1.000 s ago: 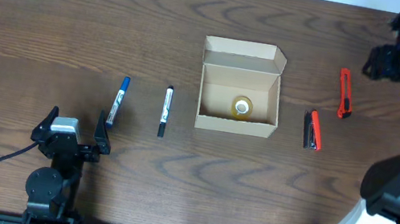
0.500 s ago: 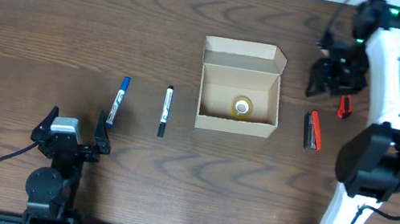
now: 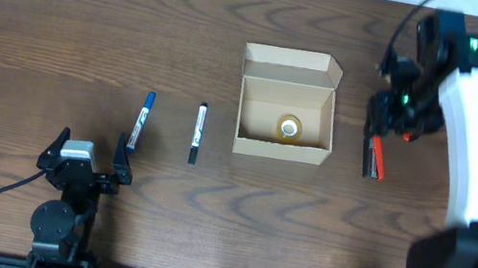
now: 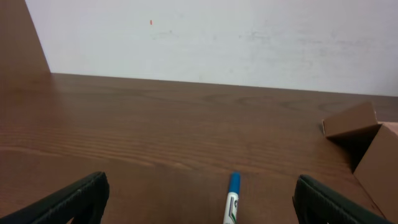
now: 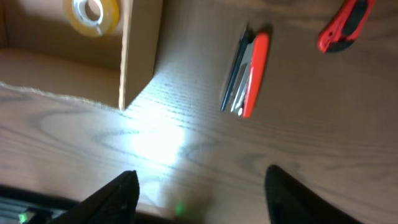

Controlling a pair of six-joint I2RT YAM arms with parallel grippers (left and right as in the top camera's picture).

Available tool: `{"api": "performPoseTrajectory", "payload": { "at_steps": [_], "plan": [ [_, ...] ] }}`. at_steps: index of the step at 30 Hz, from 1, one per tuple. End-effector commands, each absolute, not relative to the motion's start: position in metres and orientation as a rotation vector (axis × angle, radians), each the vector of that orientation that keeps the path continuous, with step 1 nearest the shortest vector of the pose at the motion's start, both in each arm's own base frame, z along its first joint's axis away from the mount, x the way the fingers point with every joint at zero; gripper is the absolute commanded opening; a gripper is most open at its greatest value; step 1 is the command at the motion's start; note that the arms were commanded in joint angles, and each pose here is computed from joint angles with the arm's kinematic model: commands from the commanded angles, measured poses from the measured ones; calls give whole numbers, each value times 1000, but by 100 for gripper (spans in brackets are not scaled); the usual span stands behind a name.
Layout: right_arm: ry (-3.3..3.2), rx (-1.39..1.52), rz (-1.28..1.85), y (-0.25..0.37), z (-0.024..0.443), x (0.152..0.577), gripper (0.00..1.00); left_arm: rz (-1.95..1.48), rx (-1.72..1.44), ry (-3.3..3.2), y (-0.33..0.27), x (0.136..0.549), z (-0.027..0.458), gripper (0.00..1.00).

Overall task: Pack container
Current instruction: 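Lower the right gripper and grasp the red stapler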

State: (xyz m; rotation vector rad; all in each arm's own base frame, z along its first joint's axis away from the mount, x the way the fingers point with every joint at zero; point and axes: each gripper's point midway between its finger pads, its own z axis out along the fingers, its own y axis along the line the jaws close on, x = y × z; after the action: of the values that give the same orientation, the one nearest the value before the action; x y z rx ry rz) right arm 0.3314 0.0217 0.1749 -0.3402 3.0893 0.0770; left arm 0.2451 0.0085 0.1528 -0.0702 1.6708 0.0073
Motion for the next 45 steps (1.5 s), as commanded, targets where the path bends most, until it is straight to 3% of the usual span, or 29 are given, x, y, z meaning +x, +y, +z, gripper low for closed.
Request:
{"api": "performPoseTrajectory", "payload": {
  "at_steps": [1,8,17,23,45],
  "plan": [
    [3092,-296,57,19,162,304,63,8,-77,1730,9,243,135,95],
    [3018,-196,-227,-22,119,306,69,8,-77,1730,9,243,135,95],
    [3071,-149,-209,-51,64,314,77,8,-77,1729,9,243,135,95],
    [3076,-148,-172,-50,48,323,81,8,-77,1729,9,243,135,95],
    [3048,64,-42,-32,28,341,82,8,-77,1730,9,243,135,95]
  ]
}}
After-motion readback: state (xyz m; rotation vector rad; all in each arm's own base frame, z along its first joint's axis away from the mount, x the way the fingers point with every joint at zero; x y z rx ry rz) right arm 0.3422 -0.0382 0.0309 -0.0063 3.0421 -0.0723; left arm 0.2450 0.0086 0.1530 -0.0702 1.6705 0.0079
